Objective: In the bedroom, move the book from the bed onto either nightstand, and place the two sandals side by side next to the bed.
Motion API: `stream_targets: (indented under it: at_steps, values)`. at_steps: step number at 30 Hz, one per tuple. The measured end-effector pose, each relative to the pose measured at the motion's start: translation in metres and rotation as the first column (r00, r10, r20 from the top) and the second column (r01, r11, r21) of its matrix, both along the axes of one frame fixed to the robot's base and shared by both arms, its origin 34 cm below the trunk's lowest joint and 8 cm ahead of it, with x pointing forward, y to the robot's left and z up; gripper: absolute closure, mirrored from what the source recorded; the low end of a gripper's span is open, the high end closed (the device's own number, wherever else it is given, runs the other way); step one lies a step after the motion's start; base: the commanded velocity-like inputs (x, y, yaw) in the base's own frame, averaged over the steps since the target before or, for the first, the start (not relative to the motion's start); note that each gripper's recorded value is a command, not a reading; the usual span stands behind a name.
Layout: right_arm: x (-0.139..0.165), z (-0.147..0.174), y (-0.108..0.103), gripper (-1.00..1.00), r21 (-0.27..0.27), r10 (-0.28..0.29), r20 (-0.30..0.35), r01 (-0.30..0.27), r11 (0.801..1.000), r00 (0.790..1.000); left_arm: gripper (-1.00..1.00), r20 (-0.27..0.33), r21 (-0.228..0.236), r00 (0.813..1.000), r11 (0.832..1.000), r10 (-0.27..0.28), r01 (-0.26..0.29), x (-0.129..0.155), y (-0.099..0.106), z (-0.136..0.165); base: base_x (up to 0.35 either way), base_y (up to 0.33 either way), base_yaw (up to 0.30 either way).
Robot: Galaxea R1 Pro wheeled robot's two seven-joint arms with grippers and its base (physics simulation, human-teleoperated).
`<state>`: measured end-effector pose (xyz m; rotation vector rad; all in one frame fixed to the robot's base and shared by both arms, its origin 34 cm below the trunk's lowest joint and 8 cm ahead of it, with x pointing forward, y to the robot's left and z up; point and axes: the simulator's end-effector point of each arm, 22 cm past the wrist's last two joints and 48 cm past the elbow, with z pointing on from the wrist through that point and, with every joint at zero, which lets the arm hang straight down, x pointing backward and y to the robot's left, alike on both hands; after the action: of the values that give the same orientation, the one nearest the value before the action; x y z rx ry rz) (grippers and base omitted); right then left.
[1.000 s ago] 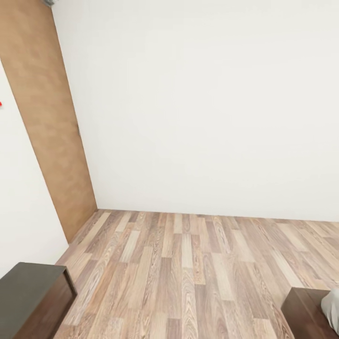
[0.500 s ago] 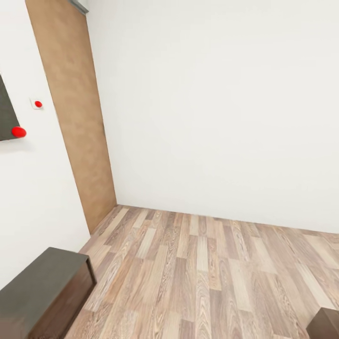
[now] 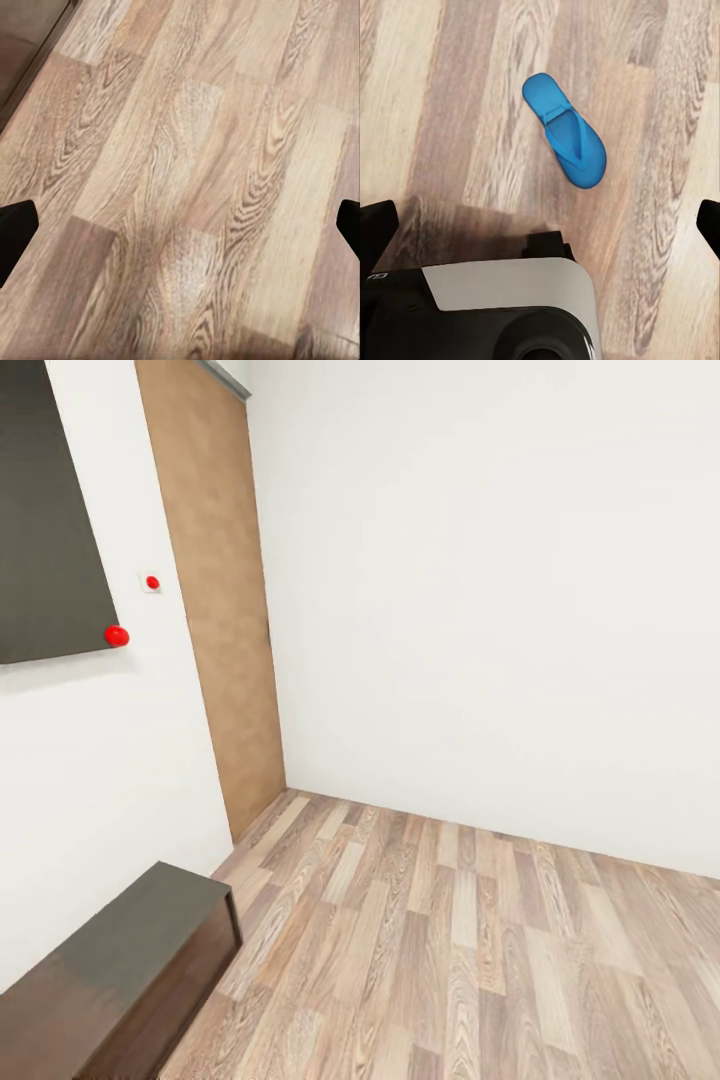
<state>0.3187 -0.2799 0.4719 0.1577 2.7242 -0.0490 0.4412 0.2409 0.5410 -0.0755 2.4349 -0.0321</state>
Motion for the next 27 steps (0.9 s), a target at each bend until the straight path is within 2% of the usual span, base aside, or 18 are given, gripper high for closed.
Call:
stream_targets:
  at_steps: [27]
  values:
    - [0.0002,0.0001,-0.0011,-1.00,-0.001,0.000,0.001,0.000,1.000,1.000,-1.00,0.000,0.000,1.000,1.000,0.000,0.000,0.0000,0.0000,0.0000,0.000,0.000,0.267]
